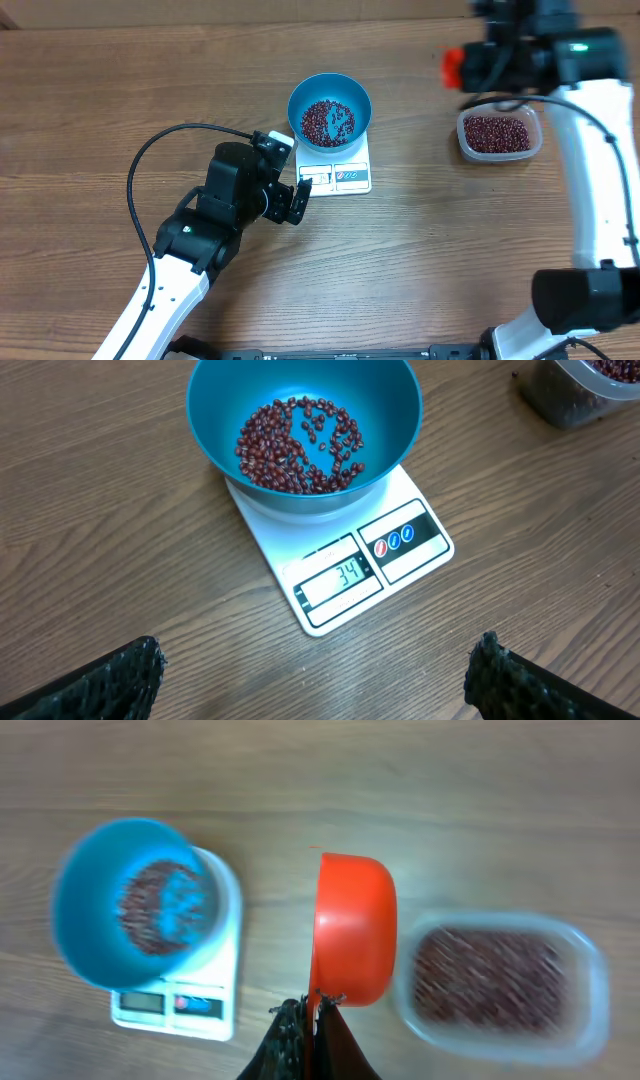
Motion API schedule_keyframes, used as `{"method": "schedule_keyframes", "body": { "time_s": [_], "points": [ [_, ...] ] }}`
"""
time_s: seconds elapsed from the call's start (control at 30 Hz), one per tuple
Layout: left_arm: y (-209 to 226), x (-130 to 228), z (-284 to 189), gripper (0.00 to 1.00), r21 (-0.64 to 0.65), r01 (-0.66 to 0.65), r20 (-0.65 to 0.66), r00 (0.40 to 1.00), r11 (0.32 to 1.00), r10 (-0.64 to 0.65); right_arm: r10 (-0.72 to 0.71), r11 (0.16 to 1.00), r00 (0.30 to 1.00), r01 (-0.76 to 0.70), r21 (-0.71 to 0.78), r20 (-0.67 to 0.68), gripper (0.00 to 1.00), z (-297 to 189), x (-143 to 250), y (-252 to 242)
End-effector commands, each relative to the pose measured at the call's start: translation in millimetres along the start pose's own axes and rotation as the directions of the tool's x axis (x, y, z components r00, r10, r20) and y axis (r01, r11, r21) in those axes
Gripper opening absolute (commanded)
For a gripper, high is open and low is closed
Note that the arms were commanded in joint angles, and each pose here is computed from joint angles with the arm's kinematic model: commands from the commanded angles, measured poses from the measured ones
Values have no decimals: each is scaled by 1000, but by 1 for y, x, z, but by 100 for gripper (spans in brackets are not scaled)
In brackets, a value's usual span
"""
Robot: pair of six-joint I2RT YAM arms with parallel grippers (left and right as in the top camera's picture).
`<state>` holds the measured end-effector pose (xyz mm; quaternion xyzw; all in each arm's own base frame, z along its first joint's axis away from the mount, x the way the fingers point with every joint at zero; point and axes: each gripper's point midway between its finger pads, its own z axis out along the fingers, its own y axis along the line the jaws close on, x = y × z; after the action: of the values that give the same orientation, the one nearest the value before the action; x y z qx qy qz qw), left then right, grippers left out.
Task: Scoop item into bowl and weigh 150g on scale
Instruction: 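Carry the empty scoop back right to the bean tub, then dip the red scoop into the beans with the right gripper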
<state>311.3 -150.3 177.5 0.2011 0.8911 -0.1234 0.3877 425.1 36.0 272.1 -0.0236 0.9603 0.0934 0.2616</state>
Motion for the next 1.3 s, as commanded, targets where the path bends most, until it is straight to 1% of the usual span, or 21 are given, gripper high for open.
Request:
{"method": "schedule_keyframes", "body": {
  "time_s": [0.0, 0.1, 0.2, 0.27, 0.4, 0.53, 0.63, 0.87, 1.0, 1.03, 1.1, 1.27],
  "points": [
    [0, 3, 2, 100, 4, 14, -9, 1000, 1000, -14, 36, 999, 999, -35, 31, -30, 4, -8, 9, -36],
    [0, 3, 2, 100, 4, 14, -9, 1000, 1000, -14, 126, 989, 988, -117, 90, -91, 4, -3, 31, -73],
    [0, 3, 2, 100, 4, 14, -9, 1000, 1000, -13, 177, 975, 974, -154, 163, -140, 4, 10, 52, -101],
    [0, 3, 2, 100, 4, 14, -9, 1000, 1000, -14, 200, 965, 965, -164, 205, -168, 4, 19, 66, -115],
    [0, 3, 2, 100, 4, 14, -9, 1000, 1000, -14, 218, 957, 961, -176, 229, -172, 4, 42, 78, -130],
    [0, 3, 2, 100, 4, 14, -9, 1000, 1000, -13, 218, 956, 963, -178, 231, -160, 4, 62, 85, -137],
    [0, 3, 2, 100, 4, 14, -9, 1000, 1000, -14, 200, 956, 973, -167, 242, -118, 4, 83, 85, -145],
    [0, 3, 2, 99, 4, 14, -9, 1000, 1000, -14, 177, 961, 978, -148, 235, -109, 4, 107, 98, -150],
    [0, 3, 2, 100, 4, 14, -9, 1000, 1000, -14, 180, 970, 977, -156, 186, -116, 4, 115, 100, -143],
    [0, 3, 2, 100, 4, 14, -9, 1000, 1000, -14, 179, 977, 977, -163, 140, -113, 4, 118, 98, -135],
    [0, 3, 2, 100, 4, 14, -9, 1000, 1000, -14, 178, 980, 978, -167, 104, -109, 4, 121, 96, -130],
    [0, 3, 2, 100, 4, 14, -9, 1000, 1000, -14, 183, 981, 974, -171, 95, -134, 4, 131, 101, -130]
  ]
}}
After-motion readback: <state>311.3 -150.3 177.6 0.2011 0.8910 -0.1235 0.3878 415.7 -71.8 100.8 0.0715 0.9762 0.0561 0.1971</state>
